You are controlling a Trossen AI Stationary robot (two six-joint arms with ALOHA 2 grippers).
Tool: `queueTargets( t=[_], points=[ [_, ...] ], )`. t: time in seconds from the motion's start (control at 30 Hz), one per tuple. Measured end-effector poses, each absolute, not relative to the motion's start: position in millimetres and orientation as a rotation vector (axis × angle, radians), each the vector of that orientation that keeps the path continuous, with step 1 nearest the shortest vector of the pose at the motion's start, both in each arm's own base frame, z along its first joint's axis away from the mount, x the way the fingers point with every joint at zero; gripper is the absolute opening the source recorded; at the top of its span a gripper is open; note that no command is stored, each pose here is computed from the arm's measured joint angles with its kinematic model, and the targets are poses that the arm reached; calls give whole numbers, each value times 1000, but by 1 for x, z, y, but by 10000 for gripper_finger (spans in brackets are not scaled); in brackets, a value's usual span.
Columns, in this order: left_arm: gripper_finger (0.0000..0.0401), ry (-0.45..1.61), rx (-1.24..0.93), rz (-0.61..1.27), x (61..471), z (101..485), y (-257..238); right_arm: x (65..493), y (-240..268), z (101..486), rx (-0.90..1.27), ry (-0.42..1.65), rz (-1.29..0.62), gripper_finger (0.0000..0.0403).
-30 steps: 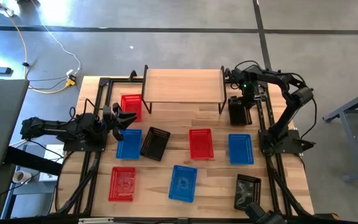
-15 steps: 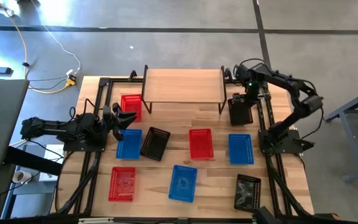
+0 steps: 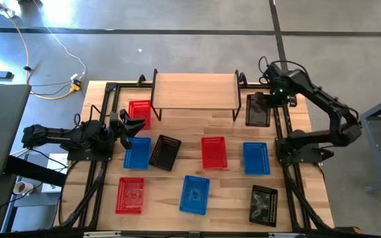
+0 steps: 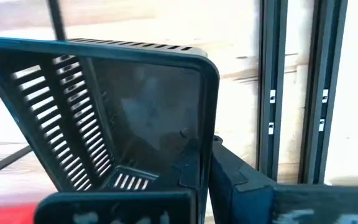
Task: Stack baskets on shelf by color
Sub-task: Put the top black basket on the shelf
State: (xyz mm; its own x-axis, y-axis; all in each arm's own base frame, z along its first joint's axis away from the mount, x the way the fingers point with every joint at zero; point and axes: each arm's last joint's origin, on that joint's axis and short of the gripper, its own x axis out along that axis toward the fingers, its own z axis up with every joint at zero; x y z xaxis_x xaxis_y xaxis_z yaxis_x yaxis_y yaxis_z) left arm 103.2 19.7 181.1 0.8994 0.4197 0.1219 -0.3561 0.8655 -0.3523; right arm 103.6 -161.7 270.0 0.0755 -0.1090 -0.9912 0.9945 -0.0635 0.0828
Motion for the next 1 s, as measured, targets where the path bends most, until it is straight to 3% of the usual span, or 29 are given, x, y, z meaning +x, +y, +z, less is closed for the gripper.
queueTargets(
  t=[0.4, 1.0],
  points=[
    [90, -175, -327, 413, 103, 179, 20, 91, -139, 296, 1234, 861, -1204, 0],
    [90, -165, -285, 416, 103, 179, 20, 100, -132, 410, 1049, 546, -1084, 0]
  ],
)
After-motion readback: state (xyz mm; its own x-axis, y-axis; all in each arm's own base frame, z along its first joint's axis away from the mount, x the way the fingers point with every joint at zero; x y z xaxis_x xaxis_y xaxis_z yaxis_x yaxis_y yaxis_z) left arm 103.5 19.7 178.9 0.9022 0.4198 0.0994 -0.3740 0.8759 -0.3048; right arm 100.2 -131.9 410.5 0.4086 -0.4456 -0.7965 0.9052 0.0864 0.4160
